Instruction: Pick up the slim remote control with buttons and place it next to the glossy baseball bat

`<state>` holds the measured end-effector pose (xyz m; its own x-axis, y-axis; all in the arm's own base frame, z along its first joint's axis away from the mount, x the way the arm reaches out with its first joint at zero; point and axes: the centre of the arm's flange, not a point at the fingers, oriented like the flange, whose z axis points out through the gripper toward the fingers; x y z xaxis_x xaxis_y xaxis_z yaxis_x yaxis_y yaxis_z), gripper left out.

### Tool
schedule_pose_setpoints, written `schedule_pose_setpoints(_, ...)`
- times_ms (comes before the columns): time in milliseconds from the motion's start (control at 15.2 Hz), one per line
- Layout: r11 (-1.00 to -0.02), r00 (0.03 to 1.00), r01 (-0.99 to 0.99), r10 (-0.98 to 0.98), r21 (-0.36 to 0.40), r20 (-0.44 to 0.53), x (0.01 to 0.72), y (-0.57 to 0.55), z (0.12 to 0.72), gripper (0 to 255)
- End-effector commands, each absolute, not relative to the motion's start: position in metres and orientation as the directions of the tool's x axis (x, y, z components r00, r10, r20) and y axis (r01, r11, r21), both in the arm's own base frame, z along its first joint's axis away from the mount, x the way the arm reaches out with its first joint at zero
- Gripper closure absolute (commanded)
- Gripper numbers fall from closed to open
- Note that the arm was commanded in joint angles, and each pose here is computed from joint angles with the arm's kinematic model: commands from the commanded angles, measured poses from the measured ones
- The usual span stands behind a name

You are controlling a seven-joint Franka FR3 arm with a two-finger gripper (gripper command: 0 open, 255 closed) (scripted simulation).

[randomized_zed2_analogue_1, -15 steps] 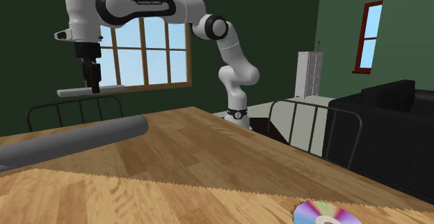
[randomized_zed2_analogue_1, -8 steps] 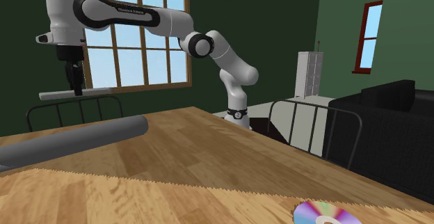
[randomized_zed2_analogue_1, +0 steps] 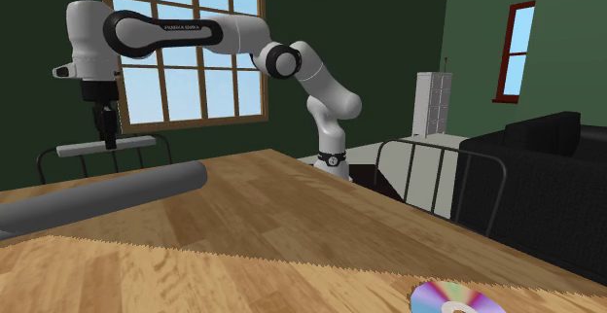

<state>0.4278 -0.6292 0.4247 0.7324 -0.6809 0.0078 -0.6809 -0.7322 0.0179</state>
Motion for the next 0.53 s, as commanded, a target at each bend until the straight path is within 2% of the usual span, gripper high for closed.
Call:
schedule_pose_setpoints(0, -0.732, 0.732, -0.681, -0.681, 0.018, 0.009, 0.428, -0.628, 0.414, 255)
schedule_pose_setpoints(462, -0.732, 0.732, -0.681, -0.681, 0.018, 0.009, 0.428, -0.628, 0.377, 255)
